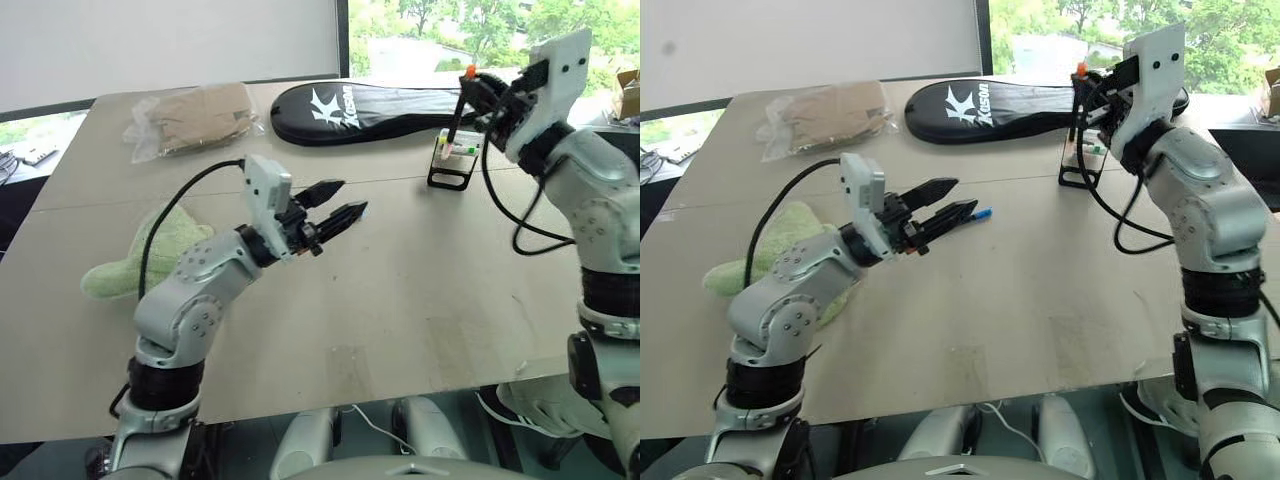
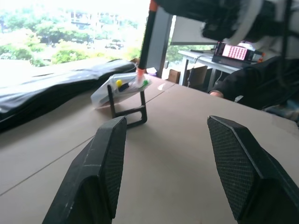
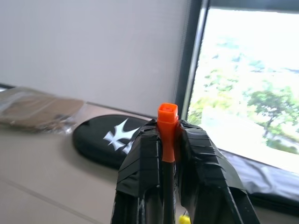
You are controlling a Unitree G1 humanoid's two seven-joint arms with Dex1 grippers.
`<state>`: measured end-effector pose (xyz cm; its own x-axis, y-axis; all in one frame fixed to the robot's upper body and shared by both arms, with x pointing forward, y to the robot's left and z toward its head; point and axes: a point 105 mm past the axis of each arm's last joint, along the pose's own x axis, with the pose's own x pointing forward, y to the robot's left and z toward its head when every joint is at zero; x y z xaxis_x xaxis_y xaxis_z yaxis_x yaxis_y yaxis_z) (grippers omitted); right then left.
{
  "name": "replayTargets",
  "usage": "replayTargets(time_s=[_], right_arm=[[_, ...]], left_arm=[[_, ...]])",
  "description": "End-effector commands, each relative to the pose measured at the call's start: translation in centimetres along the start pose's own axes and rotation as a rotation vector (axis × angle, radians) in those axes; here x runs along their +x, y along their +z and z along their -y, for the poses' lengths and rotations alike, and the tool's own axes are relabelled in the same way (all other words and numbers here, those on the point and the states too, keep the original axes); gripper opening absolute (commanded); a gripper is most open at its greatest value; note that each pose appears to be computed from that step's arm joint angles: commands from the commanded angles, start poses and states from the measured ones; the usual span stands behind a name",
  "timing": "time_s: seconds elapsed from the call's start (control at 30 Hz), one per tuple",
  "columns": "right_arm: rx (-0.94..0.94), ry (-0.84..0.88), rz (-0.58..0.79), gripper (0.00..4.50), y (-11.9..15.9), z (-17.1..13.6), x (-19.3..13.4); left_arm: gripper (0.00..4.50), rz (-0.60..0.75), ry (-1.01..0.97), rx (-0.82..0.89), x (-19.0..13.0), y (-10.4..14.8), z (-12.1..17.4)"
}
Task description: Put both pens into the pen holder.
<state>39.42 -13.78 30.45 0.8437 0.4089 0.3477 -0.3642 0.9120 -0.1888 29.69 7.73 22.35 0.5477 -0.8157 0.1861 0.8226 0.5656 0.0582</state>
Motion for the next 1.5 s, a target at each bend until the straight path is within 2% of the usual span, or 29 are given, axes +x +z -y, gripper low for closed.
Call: replayTargets(time_s=[0.03, 0.37, 0.87, 0.93, 1.03, 1.17, 1.2, 1.33, 1.4, 1.5], right_arm=[[-0.090, -0.076, 0.127, 0.00, 0.7, 1.0, 1.2], [-0.131, -0.147, 0.191, 0.00, -0.2, 1.9, 2.0], [-0.207, -0.126, 0.142, 0.00, -3.9, 0.6, 1.5], [-0.222, -0.124, 0.140, 1.00, -4.3, 0.5, 1.3], [-0.231, -0.121, 0.143, 2.26, -4.6, 0.5, 1.1], [-0.233, -0.128, 0.154, 4.25, -4.4, 0.7, 0.6], [-0.231, -0.130, 0.155, 4.47, -4.3, 0.8, 0.5], [-0.230, -0.054, 0.132, 4.47, -3.2, 0.0, -1.1], [-0.196, 0.065, 0.084, 4.47, -2.8, -1.3, -2.4], [-0.114, 0.313, -0.044, 4.47, -2.9, -3.8, -6.1]], left_arm=[[2.83, 0.020, -0.005, 0.031, 0.3, 0.5, 0.2], [2.83, 0.017, 0.033, 0.060, -0.3, 0.8, -0.3], [2.83, 0.016, 0.045, 0.063, -0.4, 0.7, -0.3], [2.86, 0.014, 0.046, 0.062, -0.5, 0.6, -0.3], [2.86, 0.008, 0.046, 0.061, -0.6, 0.5, -0.3], [2.86, -0.006, 0.048, 0.059, -0.8, 0.2, -0.4], [2.86, -0.017, 0.052, 0.058, -0.9, 0.0, -0.5], [2.86, -0.174, 0.132, 0.111, -1.6, -2.0, -2.3], [2.86, -0.304, 0.158, 0.143, -2.3, -3.3, -3.6], [2.86, -0.553, 0.200, 0.161, -3.5, -5.1, -6.4]])
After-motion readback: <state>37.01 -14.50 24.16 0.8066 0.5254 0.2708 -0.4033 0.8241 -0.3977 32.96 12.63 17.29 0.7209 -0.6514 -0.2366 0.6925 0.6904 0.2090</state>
